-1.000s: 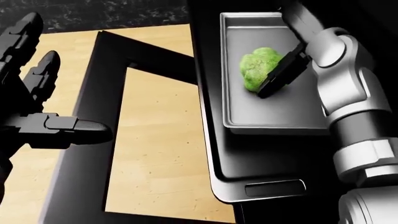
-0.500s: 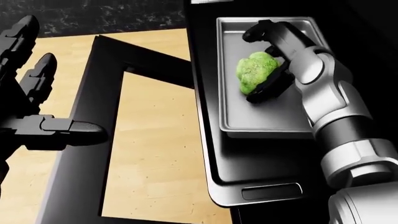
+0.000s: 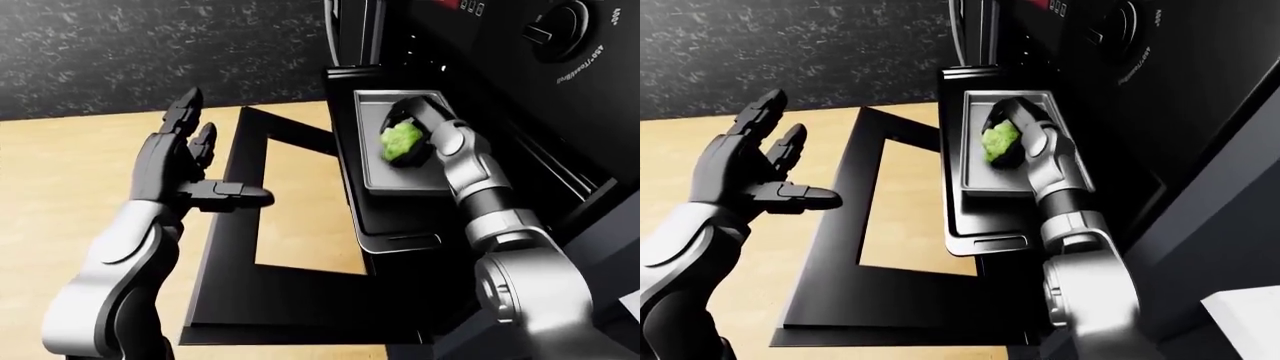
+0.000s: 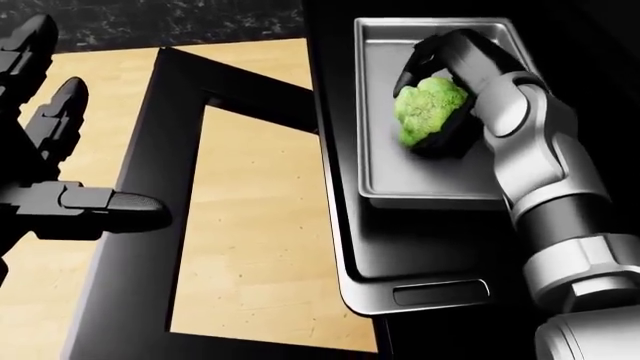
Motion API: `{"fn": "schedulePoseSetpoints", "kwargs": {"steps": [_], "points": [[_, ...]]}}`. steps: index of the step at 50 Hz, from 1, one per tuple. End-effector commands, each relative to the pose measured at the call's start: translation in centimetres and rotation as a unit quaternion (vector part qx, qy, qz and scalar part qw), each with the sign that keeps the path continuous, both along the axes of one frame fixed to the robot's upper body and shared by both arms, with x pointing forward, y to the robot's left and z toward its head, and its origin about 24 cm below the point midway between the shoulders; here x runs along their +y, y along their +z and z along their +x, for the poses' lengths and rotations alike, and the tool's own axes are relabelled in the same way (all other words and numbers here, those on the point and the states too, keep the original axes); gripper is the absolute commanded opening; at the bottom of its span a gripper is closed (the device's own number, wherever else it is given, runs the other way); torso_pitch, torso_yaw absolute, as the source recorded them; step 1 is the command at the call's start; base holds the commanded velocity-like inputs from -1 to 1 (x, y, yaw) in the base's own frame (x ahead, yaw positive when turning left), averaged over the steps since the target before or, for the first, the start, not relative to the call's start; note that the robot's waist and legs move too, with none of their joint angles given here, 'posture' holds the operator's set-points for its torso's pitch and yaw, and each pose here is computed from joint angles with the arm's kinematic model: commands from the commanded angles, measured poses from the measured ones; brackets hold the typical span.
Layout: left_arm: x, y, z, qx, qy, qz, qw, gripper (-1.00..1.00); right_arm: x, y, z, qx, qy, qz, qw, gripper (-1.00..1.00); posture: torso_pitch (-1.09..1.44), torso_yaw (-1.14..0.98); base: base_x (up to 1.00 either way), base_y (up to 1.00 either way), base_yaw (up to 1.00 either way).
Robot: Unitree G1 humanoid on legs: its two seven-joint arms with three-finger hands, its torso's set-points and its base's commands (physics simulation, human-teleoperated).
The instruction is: Pick the broccoli from the top rack in the oven and place it on the plate on the counter.
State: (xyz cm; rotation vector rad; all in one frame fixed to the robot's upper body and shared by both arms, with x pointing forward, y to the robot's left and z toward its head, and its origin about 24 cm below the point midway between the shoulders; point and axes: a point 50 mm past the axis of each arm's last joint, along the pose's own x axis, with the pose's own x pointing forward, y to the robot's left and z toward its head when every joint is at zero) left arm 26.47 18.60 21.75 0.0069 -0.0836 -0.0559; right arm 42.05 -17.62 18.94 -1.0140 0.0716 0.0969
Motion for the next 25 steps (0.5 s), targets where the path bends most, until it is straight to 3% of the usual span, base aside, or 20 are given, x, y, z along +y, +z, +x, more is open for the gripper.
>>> {"fn": "schedulePoseSetpoints", "kwargs": {"steps": [1,5,11,18,25], "points": [[0.0,1.3,-0.3,-0.040,0.002,0.004,0.9992,1.00,0.1,4.0,0.0,-0.072,0.002,0.004,0.9974,-0.61,0.00,0.00,0.00,0.00,0.00],[0.1,1.4,-0.3,-0.041,0.002,0.003,0.9991,1.00,-0.1,6.5,-0.3,-0.111,-0.002,0.018,0.9936,-0.69,0.00,0.00,0.00,0.00,0.00],[0.3,2.1,-0.5,-0.047,0.004,0.003,0.9989,1.00,0.7,9.4,-1.4,-0.142,0.018,0.032,0.9891,-0.66,0.00,0.00,0.00,0.00,0.00],[0.4,2.2,-0.6,-0.047,0.005,0.000,0.9989,1.00,2.0,11.2,-2.4,-0.170,0.046,0.038,0.9837,-0.72,0.00,0.00,-0.01,0.01,0.00],[0.6,2.5,-0.6,-0.049,0.006,-0.001,0.9988,1.00,3.1,12.5,-3.3,-0.182,0.067,0.041,0.9802,-0.73,0.00,0.00,-0.44,0.16,0.00]]}}
